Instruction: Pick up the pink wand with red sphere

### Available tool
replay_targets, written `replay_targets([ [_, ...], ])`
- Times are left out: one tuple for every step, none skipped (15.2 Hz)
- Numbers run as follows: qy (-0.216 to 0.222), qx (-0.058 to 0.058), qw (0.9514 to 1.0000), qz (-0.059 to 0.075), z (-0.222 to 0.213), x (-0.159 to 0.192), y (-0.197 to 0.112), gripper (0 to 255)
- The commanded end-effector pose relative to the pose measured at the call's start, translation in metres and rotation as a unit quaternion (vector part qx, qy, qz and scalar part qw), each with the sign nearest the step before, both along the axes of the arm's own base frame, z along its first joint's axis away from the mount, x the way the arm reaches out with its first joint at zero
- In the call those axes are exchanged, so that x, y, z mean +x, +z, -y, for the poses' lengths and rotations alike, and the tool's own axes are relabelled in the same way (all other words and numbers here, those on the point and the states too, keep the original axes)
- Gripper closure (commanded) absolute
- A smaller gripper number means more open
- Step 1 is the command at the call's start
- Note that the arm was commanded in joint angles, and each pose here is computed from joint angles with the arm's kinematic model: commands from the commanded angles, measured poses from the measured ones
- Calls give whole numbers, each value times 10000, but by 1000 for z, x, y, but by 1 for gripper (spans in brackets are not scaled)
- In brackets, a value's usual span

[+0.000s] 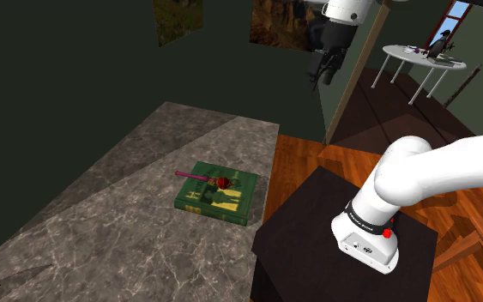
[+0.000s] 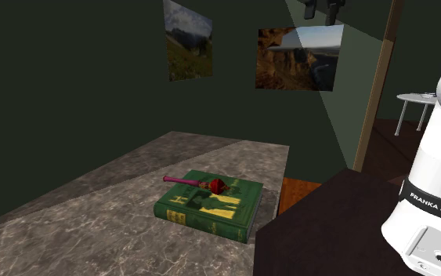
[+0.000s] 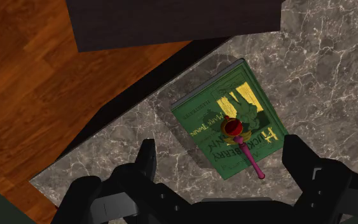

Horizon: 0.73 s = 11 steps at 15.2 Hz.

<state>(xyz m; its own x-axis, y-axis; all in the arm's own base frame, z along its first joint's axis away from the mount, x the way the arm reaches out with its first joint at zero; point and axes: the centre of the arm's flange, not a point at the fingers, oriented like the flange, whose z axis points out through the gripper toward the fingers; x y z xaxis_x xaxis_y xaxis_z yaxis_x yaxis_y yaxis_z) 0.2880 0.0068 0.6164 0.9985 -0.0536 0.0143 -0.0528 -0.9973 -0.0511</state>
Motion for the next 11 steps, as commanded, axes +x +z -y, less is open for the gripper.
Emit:
replay_targets([
  [0, 0, 10000, 0, 0, 0, 0, 0],
  [64, 8, 10000, 20, -1, 6, -11, 0],
  [128, 15, 9999, 40, -2, 12, -23, 0],
  [192, 23, 9998, 60, -3, 19, -34, 0],
  [256, 30, 9996, 80, -5, 25, -45, 0],
  [320, 38, 9994, 100, -6, 31, -56, 0],
  [384, 46, 9992, 121, -7, 38, -68, 0],
  [448, 53, 9989, 141, -9, 44, -79, 0],
  [512, 61, 9985, 161, -11, 50, -90, 0],
  [576, 68, 9982, 181, -12, 57, -101, 0],
  [640, 76, 9977, 201, -14, 63, -112, 0],
])
